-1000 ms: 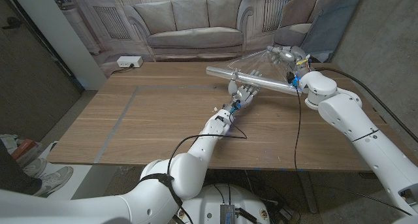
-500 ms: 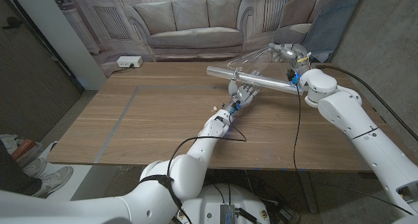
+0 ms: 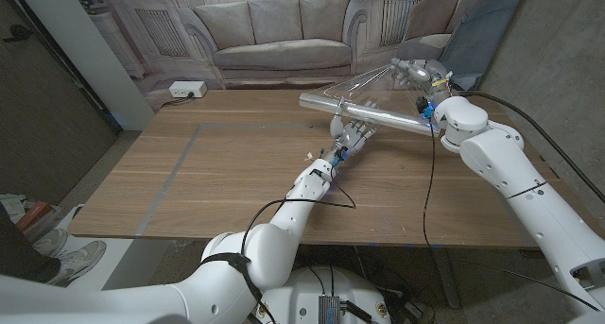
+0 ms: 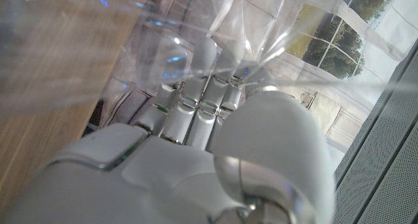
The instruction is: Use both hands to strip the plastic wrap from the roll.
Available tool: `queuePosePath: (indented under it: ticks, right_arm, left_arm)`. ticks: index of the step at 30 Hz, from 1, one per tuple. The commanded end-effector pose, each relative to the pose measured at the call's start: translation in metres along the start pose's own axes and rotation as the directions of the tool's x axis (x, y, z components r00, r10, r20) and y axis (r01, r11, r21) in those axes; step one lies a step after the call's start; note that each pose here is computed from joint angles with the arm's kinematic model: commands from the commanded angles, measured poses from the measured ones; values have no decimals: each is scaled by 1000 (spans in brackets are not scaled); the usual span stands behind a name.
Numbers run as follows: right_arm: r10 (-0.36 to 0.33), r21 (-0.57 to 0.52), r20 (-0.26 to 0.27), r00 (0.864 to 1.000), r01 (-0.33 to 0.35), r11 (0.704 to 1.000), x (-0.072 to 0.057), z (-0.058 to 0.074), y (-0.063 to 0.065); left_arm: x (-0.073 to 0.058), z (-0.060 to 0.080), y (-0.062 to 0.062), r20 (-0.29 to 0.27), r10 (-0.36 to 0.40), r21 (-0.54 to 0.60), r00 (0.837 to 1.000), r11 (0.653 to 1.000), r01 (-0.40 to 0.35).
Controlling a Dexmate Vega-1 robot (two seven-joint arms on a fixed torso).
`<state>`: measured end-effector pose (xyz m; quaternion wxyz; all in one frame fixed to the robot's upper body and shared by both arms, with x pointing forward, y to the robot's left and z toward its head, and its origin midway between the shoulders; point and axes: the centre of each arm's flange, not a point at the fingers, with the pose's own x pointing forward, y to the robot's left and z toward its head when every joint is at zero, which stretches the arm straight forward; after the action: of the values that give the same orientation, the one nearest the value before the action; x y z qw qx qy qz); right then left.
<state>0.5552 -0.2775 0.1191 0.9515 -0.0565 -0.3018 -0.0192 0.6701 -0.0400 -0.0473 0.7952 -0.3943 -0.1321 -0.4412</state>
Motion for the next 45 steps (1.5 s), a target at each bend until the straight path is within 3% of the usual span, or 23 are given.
queuePosePath:
  ticks: [1,20,23,25,27,33,39,45]
  right_arm:
    - [-37,30,12,999,36,999,0,5,-6]
    - [-47,45,37,998,45,998,12,14,-9]
    - [-36,57,55,998,33,998,13,15,-8]
    - [-30,56,62,998,27,998,12,16,-7]
    - [-25,54,66,998,22,998,12,18,-6]
    - [-23,42,69,997,20,999,11,20,-6]
    - [-28,37,67,997,25,999,12,20,-6]
    - [-26,35,68,997,24,999,14,21,-6]
  left_arm:
    - [-2,0,0,3,-3,42,1000,999,3]
    - [-2,3,3,39,-13,93,999,996,9]
    - [3,12,4,48,-23,187,999,982,14]
    - [9,12,5,55,-13,117,998,993,6]
    - [16,16,6,32,16,125,999,992,-20]
    - [33,16,-2,20,61,4,998,998,-61]
    - [41,17,-6,-14,77,20,997,997,-77]
    - [48,27,-5,-45,118,66,992,991,-114]
